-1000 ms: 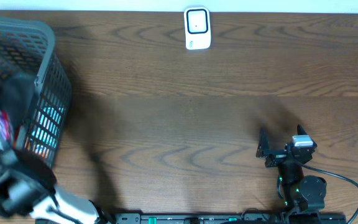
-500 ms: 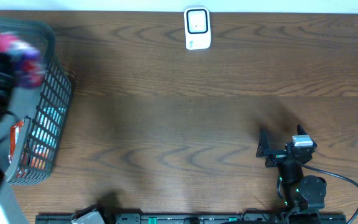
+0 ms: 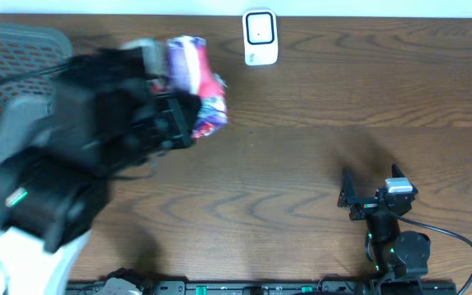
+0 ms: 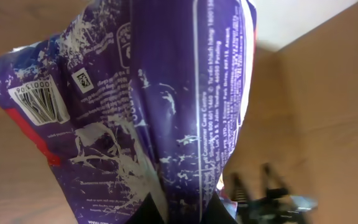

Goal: Scan the item barcode
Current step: 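Grasp the purple package with the left gripper and lift it out, then place the purple package on the table center with the left gripper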

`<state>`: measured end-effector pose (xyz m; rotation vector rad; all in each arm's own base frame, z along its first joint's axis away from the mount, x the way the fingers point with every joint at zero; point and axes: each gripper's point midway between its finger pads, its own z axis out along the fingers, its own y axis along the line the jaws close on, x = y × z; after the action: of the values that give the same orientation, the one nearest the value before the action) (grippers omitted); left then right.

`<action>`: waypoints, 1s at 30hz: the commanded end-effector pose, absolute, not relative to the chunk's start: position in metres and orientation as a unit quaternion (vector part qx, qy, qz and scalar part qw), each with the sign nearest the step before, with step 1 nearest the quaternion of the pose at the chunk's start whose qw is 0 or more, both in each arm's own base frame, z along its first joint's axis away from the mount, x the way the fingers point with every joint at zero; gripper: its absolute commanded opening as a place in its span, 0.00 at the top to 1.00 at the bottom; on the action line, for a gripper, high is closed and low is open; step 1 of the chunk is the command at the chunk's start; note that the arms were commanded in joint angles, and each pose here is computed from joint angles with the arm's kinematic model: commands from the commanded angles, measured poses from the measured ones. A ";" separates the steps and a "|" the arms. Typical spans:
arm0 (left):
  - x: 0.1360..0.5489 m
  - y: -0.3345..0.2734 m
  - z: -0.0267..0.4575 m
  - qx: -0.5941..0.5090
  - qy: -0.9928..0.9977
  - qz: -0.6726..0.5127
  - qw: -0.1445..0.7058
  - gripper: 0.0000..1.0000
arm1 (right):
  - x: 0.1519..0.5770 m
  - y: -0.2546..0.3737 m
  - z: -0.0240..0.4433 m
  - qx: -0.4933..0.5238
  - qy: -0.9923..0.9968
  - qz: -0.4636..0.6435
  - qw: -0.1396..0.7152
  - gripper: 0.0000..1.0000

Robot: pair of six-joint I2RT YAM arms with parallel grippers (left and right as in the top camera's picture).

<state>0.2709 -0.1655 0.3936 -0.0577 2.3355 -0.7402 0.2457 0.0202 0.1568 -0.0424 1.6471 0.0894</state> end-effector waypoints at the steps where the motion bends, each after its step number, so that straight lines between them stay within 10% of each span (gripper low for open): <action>1: 0.301 -0.183 0.336 -0.003 0.933 -0.185 0.308 0.93 | 0.245 0.020 0.156 -0.024 0.733 0.034 0.678 0.01; 18: 0.372 -0.242 0.117 0.037 0.991 -0.014 0.132 0.92 | 0.245 0.020 0.156 -0.024 0.733 0.034 0.678 0.01; 20: 0.372 -0.244 0.106 0.037 0.992 -0.011 0.120 0.86 | 0.245 0.020 0.156 -0.024 0.733 0.034 0.678 0.01; 23: 0.368 -0.252 0.102 0.040 0.993 -0.032 0.105 0.39 | 0.245 0.020 0.156 -0.024 0.733 0.034 0.678 0.01; 30: 0.362 -0.273 0.144 0.082 0.985 -0.103 0.108 0.28 | 0.245 0.020 0.156 -0.024 0.733 0.034 0.678 0.01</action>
<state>0.3593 -0.2590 0.0990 0.1591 2.9768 -0.1539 0.2457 0.0202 0.1569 -0.0424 1.6467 0.0894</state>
